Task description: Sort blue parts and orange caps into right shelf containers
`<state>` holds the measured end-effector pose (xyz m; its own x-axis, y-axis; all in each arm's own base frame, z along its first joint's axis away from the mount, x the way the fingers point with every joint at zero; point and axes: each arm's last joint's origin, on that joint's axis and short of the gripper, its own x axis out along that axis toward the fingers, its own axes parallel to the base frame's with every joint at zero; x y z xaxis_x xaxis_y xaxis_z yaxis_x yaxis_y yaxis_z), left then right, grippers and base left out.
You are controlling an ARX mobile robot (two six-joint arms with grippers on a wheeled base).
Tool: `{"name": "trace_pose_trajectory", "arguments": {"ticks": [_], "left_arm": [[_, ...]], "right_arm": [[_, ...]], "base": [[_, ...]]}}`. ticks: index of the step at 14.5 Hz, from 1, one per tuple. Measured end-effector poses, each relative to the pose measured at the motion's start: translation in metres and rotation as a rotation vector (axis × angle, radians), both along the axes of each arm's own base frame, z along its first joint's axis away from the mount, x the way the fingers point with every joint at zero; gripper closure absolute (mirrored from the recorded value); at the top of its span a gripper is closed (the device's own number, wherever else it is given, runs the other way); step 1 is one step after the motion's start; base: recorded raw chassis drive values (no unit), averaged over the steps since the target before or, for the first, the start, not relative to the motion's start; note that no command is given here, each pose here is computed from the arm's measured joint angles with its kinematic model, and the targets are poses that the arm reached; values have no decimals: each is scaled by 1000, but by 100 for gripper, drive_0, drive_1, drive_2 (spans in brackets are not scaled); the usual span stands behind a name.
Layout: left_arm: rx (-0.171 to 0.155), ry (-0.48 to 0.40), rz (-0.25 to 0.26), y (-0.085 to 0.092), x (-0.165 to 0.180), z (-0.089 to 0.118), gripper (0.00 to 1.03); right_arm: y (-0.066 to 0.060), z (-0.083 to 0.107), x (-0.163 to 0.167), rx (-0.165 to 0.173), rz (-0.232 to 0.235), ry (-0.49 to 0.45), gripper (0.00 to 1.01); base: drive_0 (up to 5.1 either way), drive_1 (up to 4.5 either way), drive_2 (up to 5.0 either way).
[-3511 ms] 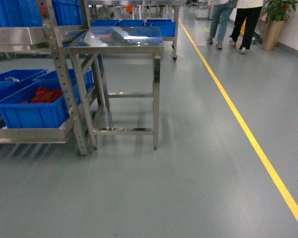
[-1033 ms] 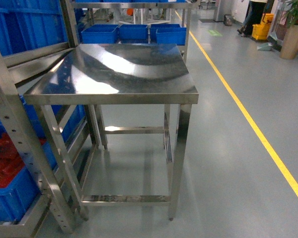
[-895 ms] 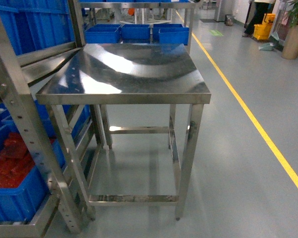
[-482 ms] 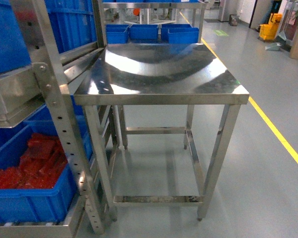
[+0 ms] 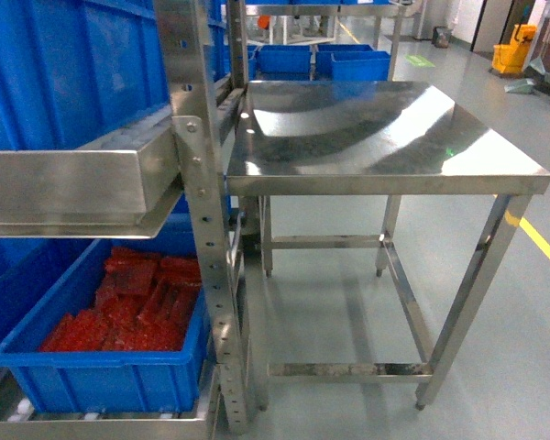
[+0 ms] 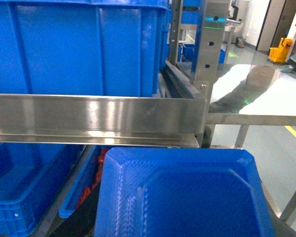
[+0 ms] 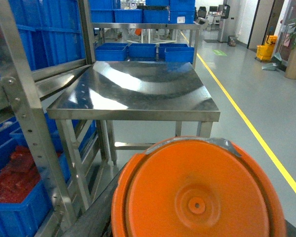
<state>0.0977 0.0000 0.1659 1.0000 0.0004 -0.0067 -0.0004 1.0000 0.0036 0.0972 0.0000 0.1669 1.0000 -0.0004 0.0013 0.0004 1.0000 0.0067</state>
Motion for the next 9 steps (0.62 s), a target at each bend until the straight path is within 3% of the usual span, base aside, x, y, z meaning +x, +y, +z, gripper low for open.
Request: {"name": "trace_pose_trajectory", "arguments": {"ticks": [9], "left_arm": [[0, -1, 0, 0, 0, 0, 62]], "right_arm": [[0, 0, 0, 0, 0, 1, 58]], "base": [[-508, 233, 233]]}}
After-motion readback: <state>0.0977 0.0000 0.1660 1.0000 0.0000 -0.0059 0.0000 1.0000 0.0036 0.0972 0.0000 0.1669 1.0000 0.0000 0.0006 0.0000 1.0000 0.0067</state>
